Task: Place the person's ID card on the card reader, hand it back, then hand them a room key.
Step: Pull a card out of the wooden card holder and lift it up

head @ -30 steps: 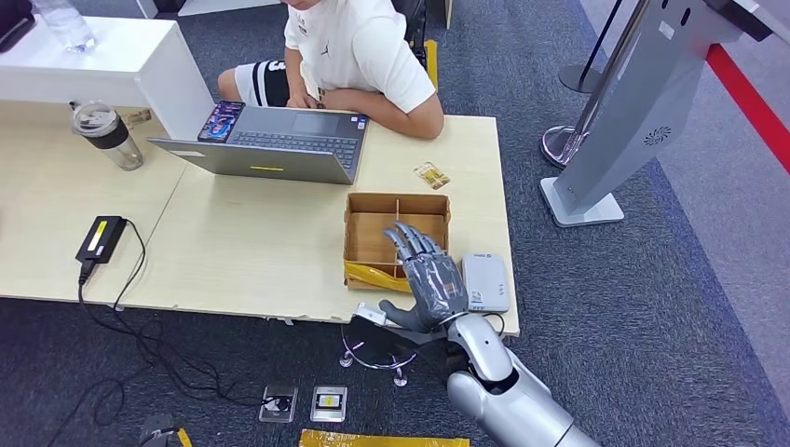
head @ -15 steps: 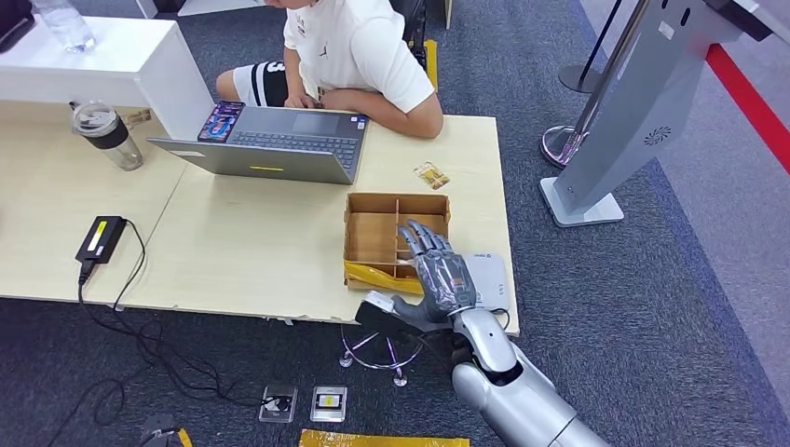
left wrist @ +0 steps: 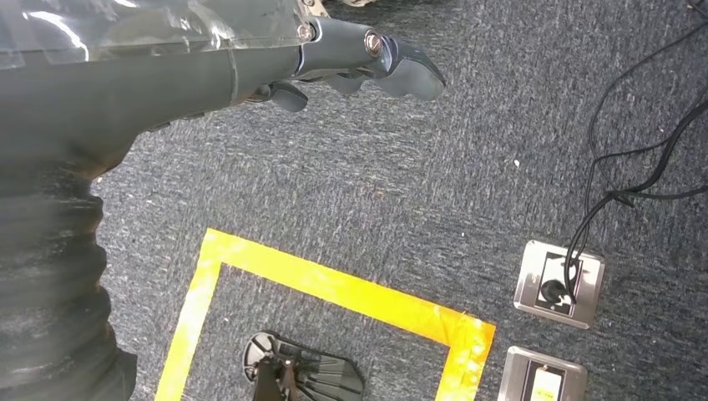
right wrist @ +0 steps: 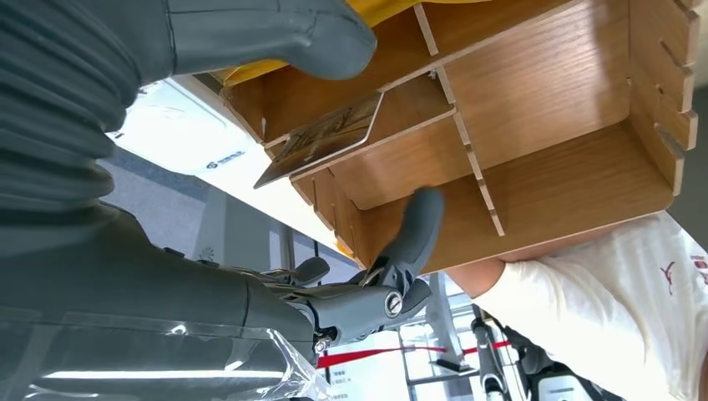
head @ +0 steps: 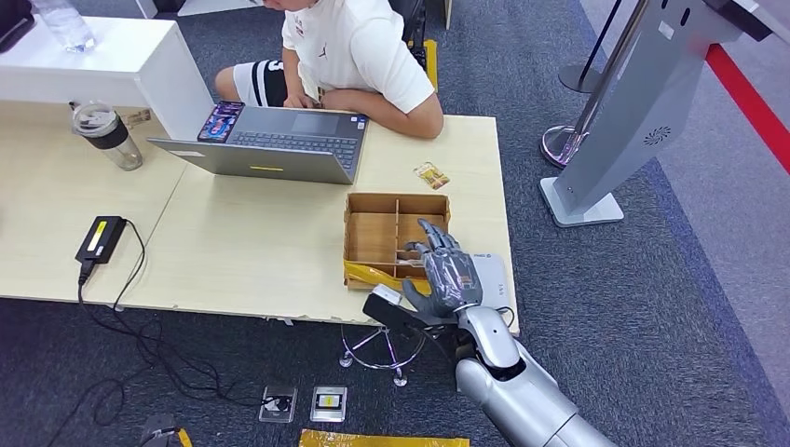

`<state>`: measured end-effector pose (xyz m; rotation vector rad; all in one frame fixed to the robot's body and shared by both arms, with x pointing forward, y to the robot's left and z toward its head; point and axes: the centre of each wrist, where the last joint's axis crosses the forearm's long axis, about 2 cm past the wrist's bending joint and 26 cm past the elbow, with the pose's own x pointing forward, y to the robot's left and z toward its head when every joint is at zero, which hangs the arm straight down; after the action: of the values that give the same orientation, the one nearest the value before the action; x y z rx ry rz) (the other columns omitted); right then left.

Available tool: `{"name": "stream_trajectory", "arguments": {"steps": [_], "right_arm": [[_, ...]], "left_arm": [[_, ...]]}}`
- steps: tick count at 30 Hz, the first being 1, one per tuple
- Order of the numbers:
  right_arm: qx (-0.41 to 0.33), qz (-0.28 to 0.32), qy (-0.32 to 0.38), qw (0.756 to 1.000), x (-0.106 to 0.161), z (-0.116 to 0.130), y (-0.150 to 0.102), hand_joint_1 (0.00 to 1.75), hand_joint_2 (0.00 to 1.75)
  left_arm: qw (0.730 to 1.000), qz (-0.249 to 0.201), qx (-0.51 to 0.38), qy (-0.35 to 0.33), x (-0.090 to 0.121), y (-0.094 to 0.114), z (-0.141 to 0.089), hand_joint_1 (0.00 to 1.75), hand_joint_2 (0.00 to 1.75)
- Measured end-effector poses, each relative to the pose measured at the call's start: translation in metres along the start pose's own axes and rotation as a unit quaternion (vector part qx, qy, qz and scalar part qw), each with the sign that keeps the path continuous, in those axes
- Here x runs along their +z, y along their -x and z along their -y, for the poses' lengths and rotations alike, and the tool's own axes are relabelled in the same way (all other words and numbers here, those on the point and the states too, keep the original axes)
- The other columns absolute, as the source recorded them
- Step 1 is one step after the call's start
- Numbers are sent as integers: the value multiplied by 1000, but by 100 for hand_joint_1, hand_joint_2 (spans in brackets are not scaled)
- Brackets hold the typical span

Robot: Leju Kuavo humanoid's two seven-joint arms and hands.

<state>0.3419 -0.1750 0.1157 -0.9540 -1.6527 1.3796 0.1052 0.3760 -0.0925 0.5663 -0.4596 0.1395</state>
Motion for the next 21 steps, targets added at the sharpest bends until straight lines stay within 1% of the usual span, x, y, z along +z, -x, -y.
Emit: {"name": "stream_trajectory", "arguments": {"steps": [1,3,6,10,16,17,21], "right_arm": [[0,-1,0,1000,0,0,0,87,175],[0,-3,0,1000,0,0,1,91,175],[0,-6,1,1000,0,-1,3,89,175],[0,-8,-2,1000,0,-2,4,99,175],[0,-9,-2,1000,1,-2,4,100,175],[0,-9,-3,1000,1,-2,4,99,175],[4,-13,3,1000,-2,-2,7,78,175]], "left_arm": [[1000,0,0,0,0,0,0,0,175],[1000,1,-1,1,0,0,0,0,175],[1000,1,-1,1,0,0,0,0,175],[1000,1,-1,1,0,0,0,0,175],[1000,1,-1,1,0,0,0,0,175],[1000,1,-1,1,0,0,0,0,175],[1000,1,-2,1,0,0,0,0,175]]}}
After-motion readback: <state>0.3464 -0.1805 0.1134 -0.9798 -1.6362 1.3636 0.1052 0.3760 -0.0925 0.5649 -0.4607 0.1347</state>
